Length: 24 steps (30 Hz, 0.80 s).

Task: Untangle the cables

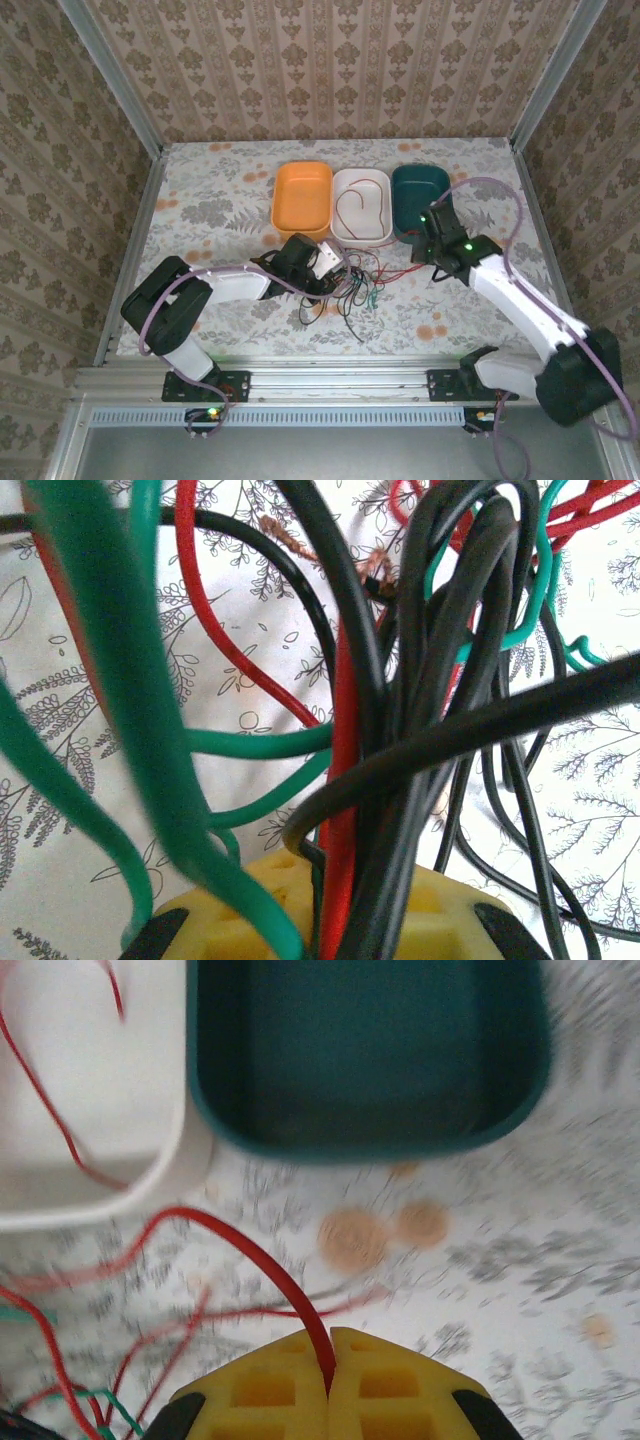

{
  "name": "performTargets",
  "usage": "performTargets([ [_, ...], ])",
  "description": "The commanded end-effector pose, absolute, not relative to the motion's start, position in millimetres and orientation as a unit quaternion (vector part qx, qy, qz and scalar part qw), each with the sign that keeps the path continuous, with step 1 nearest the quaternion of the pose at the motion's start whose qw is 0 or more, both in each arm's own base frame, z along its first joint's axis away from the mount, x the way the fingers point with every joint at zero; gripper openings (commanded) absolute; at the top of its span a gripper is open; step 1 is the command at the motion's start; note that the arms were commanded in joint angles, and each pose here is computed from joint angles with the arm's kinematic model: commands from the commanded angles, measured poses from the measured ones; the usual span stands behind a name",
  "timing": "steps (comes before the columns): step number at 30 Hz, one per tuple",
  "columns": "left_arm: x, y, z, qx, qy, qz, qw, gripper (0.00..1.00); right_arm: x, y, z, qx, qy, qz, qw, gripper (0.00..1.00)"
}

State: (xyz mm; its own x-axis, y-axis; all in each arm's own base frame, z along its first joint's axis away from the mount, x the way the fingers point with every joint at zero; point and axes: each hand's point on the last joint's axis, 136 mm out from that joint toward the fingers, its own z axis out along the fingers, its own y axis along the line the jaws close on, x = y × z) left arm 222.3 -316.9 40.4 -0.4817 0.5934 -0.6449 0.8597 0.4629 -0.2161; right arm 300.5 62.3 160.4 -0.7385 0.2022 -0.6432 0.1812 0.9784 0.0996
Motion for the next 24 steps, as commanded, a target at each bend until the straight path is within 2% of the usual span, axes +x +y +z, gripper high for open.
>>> performTargets([
  [1,213,-309,26,0.455,0.825,-0.254,0.221,0.00,303,22,208,0.171,0.881,-0.048,0.438,0.00],
  [12,206,-295,13,0.449,0.837,-0.238,0.203,0.00,298,-25,357,0.204,0.764,-0.131,0.598,0.00],
  [24,215,-272,-4,0.426,0.864,-0.175,0.206,0.00,266,-48,515,0.235,0.616,-0.122,0.742,0.00],
])
